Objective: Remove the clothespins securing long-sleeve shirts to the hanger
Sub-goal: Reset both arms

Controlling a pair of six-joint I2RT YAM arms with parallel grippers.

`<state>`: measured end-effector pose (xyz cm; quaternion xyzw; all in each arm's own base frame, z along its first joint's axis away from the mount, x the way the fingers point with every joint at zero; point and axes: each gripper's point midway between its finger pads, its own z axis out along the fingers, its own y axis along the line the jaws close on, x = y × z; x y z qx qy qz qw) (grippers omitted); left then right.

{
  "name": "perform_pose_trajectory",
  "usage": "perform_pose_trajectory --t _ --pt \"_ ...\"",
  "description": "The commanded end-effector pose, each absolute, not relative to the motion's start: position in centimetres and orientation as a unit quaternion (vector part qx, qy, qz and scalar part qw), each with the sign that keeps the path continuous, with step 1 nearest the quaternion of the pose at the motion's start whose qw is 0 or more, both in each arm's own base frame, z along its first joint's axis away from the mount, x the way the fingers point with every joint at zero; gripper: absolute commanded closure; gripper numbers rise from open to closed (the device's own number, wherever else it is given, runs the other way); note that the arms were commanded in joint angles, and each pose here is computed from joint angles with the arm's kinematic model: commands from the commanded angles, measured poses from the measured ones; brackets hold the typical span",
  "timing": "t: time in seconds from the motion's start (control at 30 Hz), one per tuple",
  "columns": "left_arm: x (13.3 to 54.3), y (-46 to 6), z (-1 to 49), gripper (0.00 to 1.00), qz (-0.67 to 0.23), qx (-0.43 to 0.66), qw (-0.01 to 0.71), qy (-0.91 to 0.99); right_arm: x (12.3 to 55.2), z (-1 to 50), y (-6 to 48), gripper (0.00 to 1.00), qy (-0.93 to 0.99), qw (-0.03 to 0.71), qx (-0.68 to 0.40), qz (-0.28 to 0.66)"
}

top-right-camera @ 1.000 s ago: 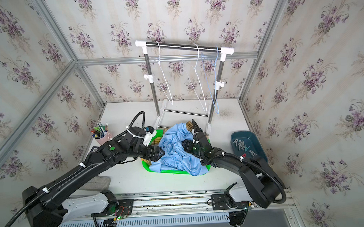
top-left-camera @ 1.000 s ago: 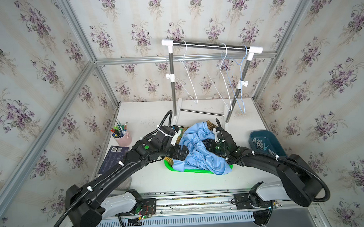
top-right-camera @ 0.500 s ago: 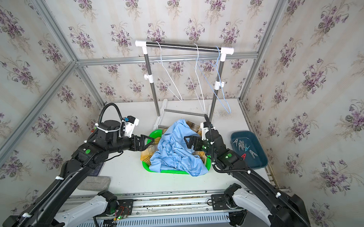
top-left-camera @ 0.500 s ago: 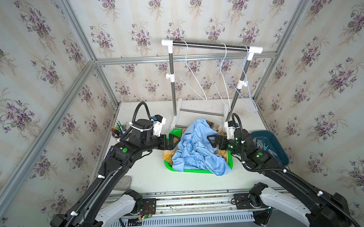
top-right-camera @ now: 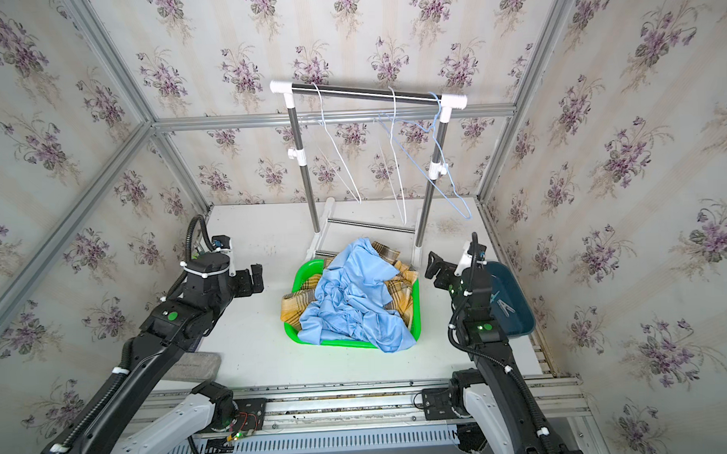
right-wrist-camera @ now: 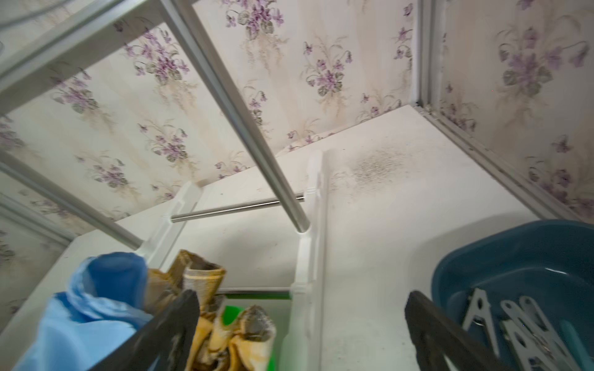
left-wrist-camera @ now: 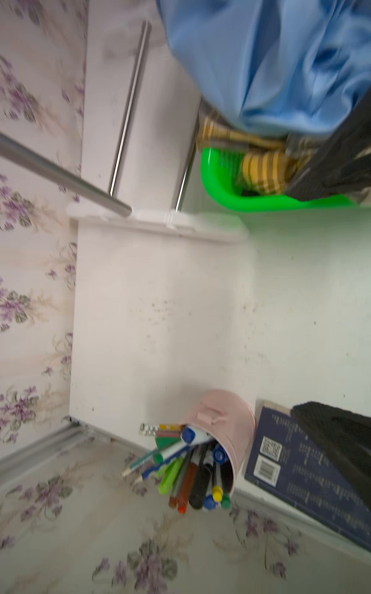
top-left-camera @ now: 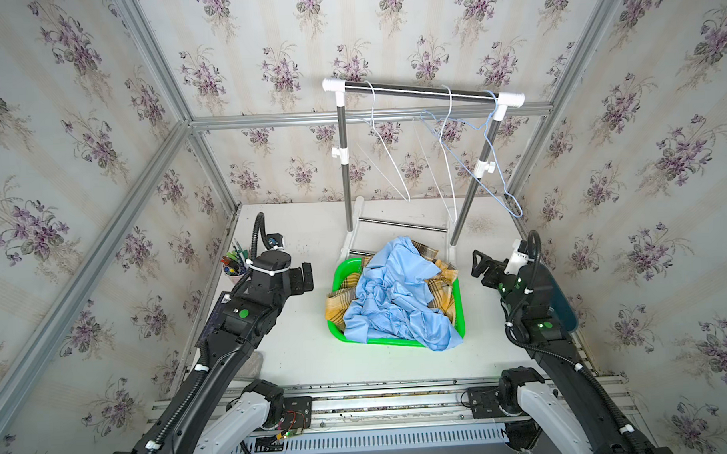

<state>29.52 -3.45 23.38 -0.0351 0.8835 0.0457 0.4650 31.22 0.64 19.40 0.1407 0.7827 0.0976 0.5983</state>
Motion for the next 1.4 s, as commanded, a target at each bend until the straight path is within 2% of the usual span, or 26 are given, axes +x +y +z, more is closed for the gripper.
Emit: perform_pose_trajectory --t 0.0,0.13,0.4,0.67,0.9,1.1,1.37 --pt "31.3 -0.3 23.5 0.01 0.135 -0.045 0.502 0.853 31.8 21.8 -3.3 0.0 0.707 0.687 0.167 0.015" --pt "32.7 2.2 20.5 0.01 0.154 -0.101 0.515 0.837 32.7 18.4 -4.1 0.0 0.701 0.69 0.178 0.01" --pt "36.5 3.3 14.0 0.01 0.152 -0.107 0.516 0.836 34.6 14.4 -4.6 0.0 0.713 0.68 0.166 -0.025" --pt "39.0 2.1 10.5 0.01 0.11 -0.081 0.538 0.832 34.4 14.5 -3.5 0.0 0.709 0.692 0.133 -0.008" --pt "38.5 1.0 9.6 0.01 0.083 -0.054 0.58 0.808 35.3 13.8 -1.9 0.0 0.72 0.688 0.089 0.007" --pt "38.5 0.9 9.5 0.01 0.082 -0.053 0.57 0.816 34.8 13.9 -1.7 0.0 0.707 0.703 0.08 0.01" --pt "39.0 0.7 9.1 0.01 0.086 -0.046 0.554 0.827 36.4 12.9 -1.0 0.0 0.734 0.676 0.063 0.018"
